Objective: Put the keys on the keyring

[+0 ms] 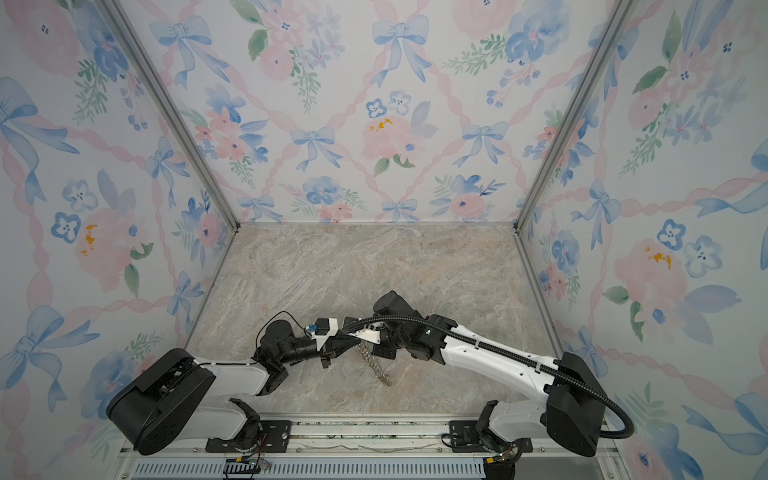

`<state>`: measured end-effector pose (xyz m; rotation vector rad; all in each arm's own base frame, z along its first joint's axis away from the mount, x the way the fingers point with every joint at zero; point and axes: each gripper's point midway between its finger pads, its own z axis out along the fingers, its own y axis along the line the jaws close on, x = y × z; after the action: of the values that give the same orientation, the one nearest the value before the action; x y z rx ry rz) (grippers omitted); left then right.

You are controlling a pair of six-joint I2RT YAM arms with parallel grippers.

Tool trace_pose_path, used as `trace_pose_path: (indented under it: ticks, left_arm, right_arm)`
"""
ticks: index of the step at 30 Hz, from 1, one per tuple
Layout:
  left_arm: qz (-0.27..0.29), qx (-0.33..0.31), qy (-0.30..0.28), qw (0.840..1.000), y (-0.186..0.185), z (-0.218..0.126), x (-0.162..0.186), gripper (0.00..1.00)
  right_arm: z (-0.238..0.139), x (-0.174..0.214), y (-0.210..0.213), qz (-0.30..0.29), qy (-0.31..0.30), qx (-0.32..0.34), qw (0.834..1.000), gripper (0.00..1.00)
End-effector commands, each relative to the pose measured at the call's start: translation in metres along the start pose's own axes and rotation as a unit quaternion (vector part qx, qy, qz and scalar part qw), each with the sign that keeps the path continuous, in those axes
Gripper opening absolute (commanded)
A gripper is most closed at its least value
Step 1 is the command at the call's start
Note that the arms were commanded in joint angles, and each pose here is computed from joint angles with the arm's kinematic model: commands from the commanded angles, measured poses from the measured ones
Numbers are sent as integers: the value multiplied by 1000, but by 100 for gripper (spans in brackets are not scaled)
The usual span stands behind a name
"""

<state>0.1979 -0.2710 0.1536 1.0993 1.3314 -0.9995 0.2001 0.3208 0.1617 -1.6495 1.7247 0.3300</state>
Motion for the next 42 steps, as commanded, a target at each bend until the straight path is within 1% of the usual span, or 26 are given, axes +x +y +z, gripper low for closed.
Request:
trace_pose_path:
  ticks: [1, 4, 6, 9, 12, 14, 16, 18, 26, 31, 37, 42]
  left_arm:
    - [0, 8, 0, 1000, 1, 4, -2, 15]
    - [-1, 7, -1, 1000, 2, 5, -3, 4]
    - [-2, 2, -1, 1000, 4, 5, -4, 0]
    - [-4, -4, -2, 1000, 6, 5, -4, 0]
    - [-4, -7, -3, 1000, 6, 5, -5, 0]
    - [-4, -14, -4, 1000, 7, 4, -7, 0]
    - [-2, -22, -7, 1000, 9, 2, -8, 0]
    - [-1, -26, -9, 1000, 10, 2, -10, 0]
    - [3, -30, -12, 999, 10, 1, -12, 0]
    - [5, -27, -14, 1000, 8, 0, -14, 0]
    - [6, -27, -16, 999, 8, 1, -14, 0]
    - [8, -37, -25, 999, 9, 0, -17, 0]
  right_arm:
    - [-11, -20, 1, -12, -37, 0, 999, 0]
    - [-11, -20, 4, -13, -44, -5, 999, 0]
    - [-10, -19, 6, -12, -41, -8, 999, 0]
    - [-10, -16, 4, -8, -42, -4, 999, 1]
    - [-12, -14, 1, 7, -52, -2, 999, 8]
    - [-15, -12, -2, 21, -57, 4, 998, 15]
    - [-17, -9, -6, 36, -62, 9, 997, 21]
    - [-19, -6, -9, 52, -68, 13, 996, 23]
    - [-6, 8, -8, 79, -52, 8, 996, 22]
    - [1, 6, -12, 85, -64, 13, 994, 19]
    - [12, 10, -11, 95, -67, 4, 993, 19]
    - [20, 14, 1, 104, -72, -25, 992, 12]
